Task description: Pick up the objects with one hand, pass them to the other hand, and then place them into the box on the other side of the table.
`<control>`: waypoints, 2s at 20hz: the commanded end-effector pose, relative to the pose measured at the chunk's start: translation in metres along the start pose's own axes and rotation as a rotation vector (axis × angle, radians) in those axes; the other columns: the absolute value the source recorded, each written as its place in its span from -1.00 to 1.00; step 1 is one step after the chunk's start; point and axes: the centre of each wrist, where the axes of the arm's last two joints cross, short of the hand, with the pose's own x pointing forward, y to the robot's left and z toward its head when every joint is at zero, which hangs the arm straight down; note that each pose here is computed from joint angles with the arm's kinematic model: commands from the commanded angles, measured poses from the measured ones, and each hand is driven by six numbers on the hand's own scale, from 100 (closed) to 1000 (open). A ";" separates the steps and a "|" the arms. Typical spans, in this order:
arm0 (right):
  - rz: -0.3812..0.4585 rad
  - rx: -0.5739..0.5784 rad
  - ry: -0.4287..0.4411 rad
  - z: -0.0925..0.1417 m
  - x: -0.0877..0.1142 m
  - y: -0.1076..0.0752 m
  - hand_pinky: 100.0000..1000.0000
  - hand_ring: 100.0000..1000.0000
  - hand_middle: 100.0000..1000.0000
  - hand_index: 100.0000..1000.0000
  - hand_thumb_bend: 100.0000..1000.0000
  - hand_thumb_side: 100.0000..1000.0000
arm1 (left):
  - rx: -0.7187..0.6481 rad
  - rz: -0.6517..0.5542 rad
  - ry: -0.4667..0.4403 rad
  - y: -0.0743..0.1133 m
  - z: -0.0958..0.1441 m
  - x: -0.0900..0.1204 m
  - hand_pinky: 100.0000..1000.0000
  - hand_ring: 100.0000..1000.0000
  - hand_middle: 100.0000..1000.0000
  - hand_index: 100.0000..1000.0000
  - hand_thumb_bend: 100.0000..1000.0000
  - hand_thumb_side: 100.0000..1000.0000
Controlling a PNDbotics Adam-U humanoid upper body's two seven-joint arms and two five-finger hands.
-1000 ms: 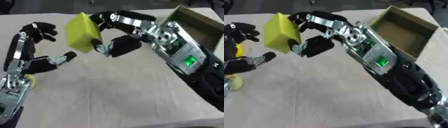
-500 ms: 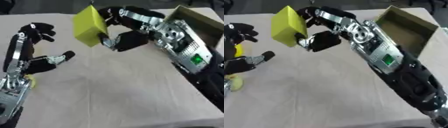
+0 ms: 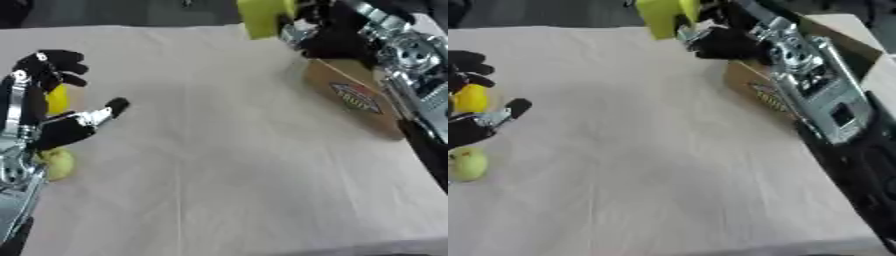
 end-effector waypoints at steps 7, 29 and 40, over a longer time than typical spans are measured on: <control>0.035 -0.398 0.169 0.024 -0.016 -0.065 1.00 0.68 -0.20 0.23 -1.00 -0.66 | 0.121 -0.100 -0.007 0.040 0.005 0.006 0.02 0.14 -0.15 0.23 0.55 -0.97; 0.339 -0.530 0.554 0.023 -0.119 -0.104 1.00 0.72 -0.01 0.45 -1.00 -0.77 | 0.328 -0.195 0.009 0.077 0.023 0.011 0.07 0.17 -0.12 0.26 0.54 -0.85; 0.484 -0.476 0.556 0.023 -0.127 -0.108 1.00 1.00 0.80 0.98 -1.00 -0.65 | 0.353 -0.210 0.017 0.080 0.025 0.010 0.07 0.17 -0.12 0.26 0.55 -0.84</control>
